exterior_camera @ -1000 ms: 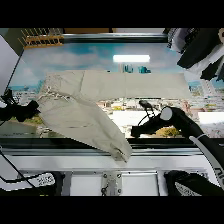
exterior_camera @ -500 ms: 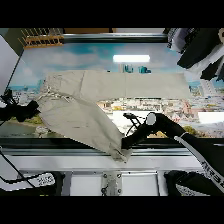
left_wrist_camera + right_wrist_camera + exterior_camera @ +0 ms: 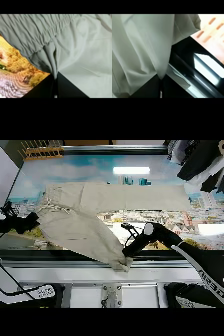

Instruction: Fold the clothes and pants, and hang the long-sleeved shirts on hangers.

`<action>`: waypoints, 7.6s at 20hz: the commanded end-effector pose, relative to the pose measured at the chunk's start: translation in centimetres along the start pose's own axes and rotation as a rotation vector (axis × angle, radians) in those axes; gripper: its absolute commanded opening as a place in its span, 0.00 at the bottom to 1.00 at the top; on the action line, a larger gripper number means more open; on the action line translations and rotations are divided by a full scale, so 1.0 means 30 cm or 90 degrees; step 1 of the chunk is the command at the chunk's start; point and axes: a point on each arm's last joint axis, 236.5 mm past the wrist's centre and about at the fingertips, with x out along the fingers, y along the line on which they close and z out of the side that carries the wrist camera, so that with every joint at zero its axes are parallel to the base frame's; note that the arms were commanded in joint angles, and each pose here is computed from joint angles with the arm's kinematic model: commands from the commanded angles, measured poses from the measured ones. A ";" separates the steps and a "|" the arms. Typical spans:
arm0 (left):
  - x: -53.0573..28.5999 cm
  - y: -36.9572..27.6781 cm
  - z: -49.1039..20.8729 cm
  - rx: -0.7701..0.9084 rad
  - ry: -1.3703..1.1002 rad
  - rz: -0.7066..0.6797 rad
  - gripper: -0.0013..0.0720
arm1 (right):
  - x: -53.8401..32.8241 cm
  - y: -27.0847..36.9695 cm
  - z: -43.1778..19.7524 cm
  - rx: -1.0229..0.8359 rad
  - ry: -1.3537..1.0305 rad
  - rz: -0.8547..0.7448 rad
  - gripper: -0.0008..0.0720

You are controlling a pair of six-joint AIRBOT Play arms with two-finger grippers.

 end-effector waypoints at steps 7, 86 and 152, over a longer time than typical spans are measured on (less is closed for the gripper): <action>-0.334 -0.208 0.002 0.149 -0.114 -0.040 0.03 | -0.985 -0.171 -0.071 -0.012 -0.164 -0.421 0.02; -0.555 -0.649 0.485 0.268 -0.262 -0.147 0.03 | -1.604 -0.826 0.143 0.418 -0.777 -0.322 0.02; -0.033 0.142 -0.331 0.176 0.052 -0.001 0.03 | -0.695 -1.192 0.080 0.649 -0.463 -0.227 0.04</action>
